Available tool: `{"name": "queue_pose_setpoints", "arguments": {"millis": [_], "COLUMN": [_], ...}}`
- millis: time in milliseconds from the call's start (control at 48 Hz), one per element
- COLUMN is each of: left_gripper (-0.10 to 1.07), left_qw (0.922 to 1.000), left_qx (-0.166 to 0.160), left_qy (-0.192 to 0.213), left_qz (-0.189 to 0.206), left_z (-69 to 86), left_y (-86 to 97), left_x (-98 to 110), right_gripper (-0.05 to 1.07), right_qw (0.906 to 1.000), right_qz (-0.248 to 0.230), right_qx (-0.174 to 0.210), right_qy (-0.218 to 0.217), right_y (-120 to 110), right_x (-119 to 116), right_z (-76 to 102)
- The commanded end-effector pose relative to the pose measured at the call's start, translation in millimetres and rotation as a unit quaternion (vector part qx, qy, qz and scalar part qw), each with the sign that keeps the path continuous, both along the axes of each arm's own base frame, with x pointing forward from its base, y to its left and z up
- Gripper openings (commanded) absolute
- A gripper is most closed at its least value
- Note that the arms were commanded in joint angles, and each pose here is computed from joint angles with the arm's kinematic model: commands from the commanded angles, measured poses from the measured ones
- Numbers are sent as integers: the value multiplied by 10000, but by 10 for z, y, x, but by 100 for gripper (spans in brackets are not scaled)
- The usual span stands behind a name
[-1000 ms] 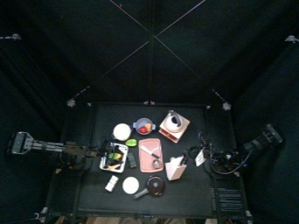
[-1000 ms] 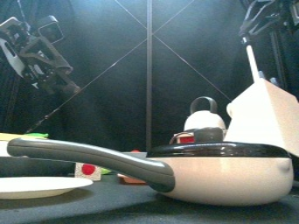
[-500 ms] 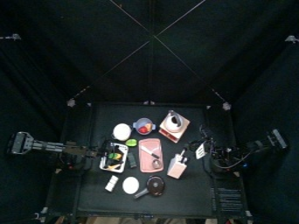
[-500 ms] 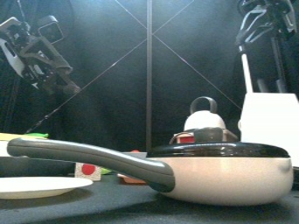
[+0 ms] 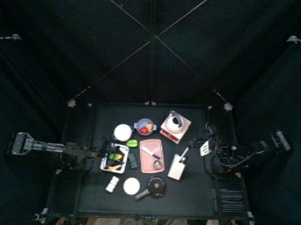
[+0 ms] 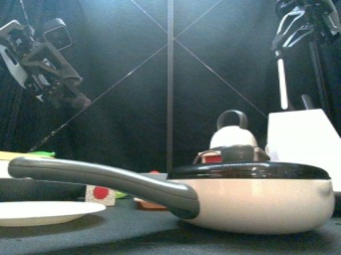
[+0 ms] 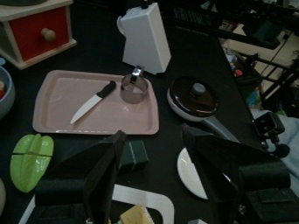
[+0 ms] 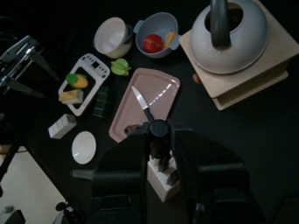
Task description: Pull out sharpener
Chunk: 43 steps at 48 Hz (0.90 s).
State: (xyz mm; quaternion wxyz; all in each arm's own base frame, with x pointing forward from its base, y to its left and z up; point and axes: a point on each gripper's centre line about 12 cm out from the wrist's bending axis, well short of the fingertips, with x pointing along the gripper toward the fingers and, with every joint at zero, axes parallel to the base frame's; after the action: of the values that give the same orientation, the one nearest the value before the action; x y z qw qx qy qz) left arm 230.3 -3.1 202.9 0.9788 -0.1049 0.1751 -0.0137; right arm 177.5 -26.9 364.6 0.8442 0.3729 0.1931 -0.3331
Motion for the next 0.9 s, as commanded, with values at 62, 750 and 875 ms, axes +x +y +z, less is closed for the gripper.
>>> {"name": "queue_pose_setpoints", "arguments": {"millis": [62, 750, 875], "left_gripper": [91, 91, 91], "left_qw": [10000, 9999, 9999], "left_qx": [-1, -1, 6], "left_qy": [-98, -106, -113], "left_qz": [8, 1, -3], "left_z": [59, 65, 70], "left_y": [6, 3, 3], "left_x": [27, 30, 33], "right_gripper": [46, 46, 46], "right_qw": [10000, 9932, 9943], "right_qz": [-1, 616, 560], "right_qx": [-65, -211, -169], "right_qy": [-72, -960, -894], "right_y": [-8, 49, 24], "right_x": [9, 247, 250], "right_z": [56, 94, 18]}}
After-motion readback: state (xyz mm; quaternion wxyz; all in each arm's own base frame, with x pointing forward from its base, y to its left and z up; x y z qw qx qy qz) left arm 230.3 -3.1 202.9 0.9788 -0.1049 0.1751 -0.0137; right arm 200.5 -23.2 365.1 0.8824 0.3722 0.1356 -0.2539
